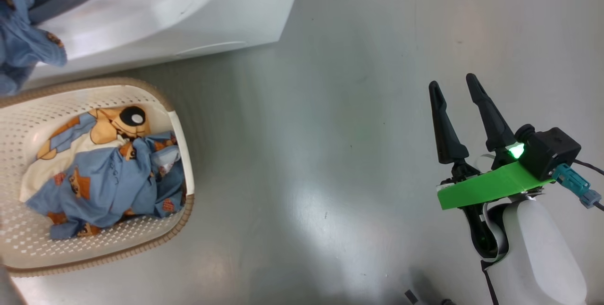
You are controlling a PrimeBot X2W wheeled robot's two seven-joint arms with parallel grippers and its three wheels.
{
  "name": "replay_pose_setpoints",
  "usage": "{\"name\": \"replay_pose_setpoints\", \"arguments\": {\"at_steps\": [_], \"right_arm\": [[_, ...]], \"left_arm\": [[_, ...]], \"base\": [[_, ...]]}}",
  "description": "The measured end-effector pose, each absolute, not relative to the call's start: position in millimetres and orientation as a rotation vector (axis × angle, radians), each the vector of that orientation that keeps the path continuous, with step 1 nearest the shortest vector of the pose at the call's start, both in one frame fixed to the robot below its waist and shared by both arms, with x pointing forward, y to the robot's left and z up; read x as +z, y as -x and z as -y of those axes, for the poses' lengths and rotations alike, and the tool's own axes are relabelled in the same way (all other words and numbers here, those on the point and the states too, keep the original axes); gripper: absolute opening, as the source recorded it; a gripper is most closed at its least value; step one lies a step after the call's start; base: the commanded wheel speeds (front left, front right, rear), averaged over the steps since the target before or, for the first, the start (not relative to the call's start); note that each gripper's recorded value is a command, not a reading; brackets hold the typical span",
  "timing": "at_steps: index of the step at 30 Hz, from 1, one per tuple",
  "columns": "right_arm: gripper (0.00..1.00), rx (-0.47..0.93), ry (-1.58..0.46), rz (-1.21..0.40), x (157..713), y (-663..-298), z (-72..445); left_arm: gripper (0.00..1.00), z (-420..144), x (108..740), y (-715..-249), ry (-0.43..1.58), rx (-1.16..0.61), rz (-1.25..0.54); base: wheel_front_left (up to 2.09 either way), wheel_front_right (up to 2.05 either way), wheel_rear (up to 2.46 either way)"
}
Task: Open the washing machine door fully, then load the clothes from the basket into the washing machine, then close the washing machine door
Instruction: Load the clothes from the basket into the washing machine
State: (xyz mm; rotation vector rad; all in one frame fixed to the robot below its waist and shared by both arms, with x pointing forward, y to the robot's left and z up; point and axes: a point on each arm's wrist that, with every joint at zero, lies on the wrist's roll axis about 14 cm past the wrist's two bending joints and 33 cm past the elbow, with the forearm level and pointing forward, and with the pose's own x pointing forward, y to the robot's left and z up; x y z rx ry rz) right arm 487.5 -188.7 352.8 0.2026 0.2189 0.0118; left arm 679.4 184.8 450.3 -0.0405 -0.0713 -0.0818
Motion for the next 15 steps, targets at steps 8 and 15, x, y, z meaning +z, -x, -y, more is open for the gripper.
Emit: {"name": "replay_pose_setpoints", "arguments": {"at_steps": [8,15], "right_arm": [[1.0,0.029,-0.19,-0.207,358.5,-487.3,183.4],[1.0,0.044,-0.19,-0.196,362.5,-489.4,178.1]], "left_arm": [[1.0,-177.0,441.1,-633.2,0.035,-0.077,0.074],[1.0,-180.8,432.6,-596.7,0.068,-0.04,0.069]], "base": [[0.0,0.0,0.0],[0.0,0.0,0.0]]}}
